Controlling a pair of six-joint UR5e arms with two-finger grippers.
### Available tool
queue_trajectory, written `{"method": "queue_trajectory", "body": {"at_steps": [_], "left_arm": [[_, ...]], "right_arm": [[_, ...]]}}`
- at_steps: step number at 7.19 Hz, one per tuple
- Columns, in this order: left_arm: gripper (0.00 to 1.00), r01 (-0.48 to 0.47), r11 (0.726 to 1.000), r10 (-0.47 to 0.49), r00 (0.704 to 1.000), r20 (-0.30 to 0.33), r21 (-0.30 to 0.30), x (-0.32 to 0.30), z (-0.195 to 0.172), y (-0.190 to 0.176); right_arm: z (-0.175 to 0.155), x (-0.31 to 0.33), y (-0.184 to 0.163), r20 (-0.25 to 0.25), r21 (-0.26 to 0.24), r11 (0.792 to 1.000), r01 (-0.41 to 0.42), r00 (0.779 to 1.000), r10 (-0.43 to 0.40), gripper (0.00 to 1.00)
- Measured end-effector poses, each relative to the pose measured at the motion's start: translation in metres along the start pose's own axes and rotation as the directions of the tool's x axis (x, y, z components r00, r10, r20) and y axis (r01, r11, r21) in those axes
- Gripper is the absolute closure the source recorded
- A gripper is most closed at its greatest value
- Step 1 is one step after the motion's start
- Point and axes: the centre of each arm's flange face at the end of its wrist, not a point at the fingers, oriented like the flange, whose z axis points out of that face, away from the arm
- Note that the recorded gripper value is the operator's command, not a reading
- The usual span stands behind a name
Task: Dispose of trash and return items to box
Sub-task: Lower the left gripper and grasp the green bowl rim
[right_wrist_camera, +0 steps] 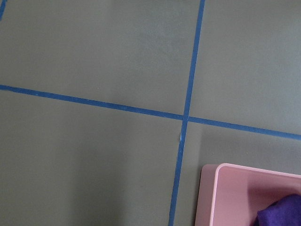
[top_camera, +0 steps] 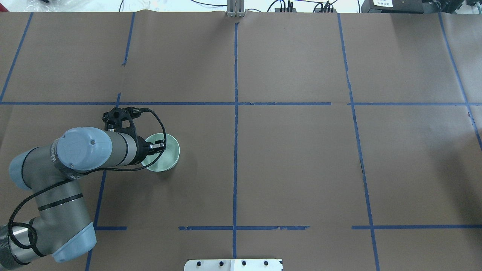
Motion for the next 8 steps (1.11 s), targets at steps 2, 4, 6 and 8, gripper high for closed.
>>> {"method": "queue_trajectory", "body": {"at_steps": [2, 4, 6, 8], "left_arm": [[0.6, -0.014, 1.0, 0.014, 1.0, -0.006, 0.004, 0.004, -0.007, -0.001], [0.6, -0.086, 0.996, 0.086, 0.996, 0.0, 0.008, -0.001, -0.02, -0.005], [0.58, -0.163, 0.987, 0.163, 0.986, 0.031, 0.002, -0.019, -0.016, -0.006], [0.57, -0.178, 0.984, 0.177, 0.983, 0.046, -0.002, -0.026, -0.01, -0.007]], "right_arm": [[0.0, 0.0, 0.0, 0.0, 0.0, 1.0, 0.001, 1.0, -0.001, 0.0], [0.0, 0.0, 0.0, 0.0, 0.0, 1.0, 0.001, 1.0, -0.001, 0.0], [0.001, 0.001, 0.0, 0.0, -0.002, 1.0, -0.001, 1.0, 0.001, 0.0], [0.001, 0.001, 0.0, 0.0, -0.003, 1.0, 0.0, 1.0, 0.0, 0.0]]}}
